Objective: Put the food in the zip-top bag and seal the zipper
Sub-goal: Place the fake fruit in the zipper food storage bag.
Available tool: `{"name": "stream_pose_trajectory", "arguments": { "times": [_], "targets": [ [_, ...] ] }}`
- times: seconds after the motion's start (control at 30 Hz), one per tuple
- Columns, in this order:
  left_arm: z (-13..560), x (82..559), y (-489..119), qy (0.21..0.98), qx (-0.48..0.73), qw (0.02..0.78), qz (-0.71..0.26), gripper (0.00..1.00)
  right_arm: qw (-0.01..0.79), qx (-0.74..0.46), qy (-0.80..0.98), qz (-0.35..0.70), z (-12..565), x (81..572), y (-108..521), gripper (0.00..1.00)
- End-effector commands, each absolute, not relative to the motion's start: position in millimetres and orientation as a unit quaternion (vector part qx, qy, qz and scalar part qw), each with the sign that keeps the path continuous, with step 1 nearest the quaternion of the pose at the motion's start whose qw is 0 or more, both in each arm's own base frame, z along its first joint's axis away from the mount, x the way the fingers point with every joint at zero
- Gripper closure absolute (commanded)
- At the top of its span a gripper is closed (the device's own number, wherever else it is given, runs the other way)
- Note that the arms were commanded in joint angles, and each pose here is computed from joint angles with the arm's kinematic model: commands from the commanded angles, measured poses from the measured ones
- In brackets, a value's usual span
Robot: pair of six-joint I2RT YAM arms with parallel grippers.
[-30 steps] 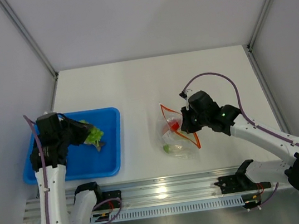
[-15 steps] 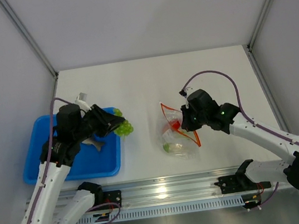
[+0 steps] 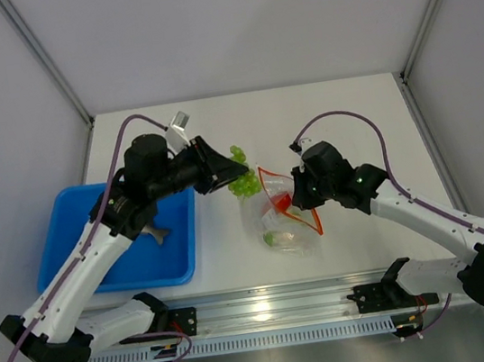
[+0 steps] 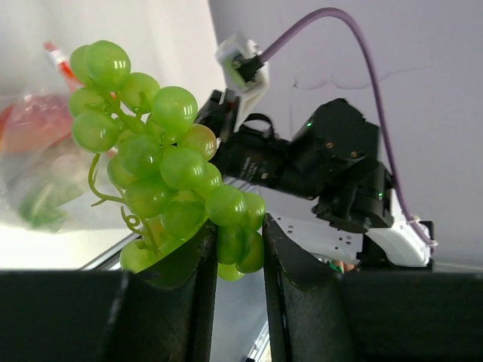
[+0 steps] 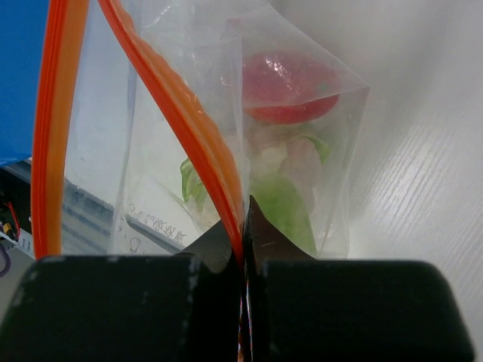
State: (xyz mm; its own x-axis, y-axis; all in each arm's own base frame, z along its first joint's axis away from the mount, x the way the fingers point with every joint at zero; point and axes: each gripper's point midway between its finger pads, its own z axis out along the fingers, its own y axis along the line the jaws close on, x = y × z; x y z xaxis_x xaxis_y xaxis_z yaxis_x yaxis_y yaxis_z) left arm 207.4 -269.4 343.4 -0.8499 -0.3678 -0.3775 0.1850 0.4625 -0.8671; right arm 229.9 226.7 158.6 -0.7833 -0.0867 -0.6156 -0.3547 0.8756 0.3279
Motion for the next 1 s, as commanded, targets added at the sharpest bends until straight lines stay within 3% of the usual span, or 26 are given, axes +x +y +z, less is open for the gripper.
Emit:
{"name": "stream_pose_trajectory", "arguments": {
  "times": [0.0, 0.37, 0.97],
  "targets": [
    [380.1, 210.9, -291.7, 0.781, -0.031, 0.279, -0.558, 0.71, 0.333, -0.112, 0.908, 0.227, 183.6, 238.0, 229.8, 1.0],
    [353.7, 230.0, -330.9, 0.796, -0.046, 0.229, -0.559, 0.72, 0.366, -0.097, 0.895, 0.235, 213.6, 238.7, 227.6, 1.0],
    [315.0, 184.5, -356.2, 0.819, 0.0, 0.174, -0.547, 0.72, 0.386, -0.045, 0.891, 0.234, 233.2, 243.1, 225.9, 1.0]
  ]
}}
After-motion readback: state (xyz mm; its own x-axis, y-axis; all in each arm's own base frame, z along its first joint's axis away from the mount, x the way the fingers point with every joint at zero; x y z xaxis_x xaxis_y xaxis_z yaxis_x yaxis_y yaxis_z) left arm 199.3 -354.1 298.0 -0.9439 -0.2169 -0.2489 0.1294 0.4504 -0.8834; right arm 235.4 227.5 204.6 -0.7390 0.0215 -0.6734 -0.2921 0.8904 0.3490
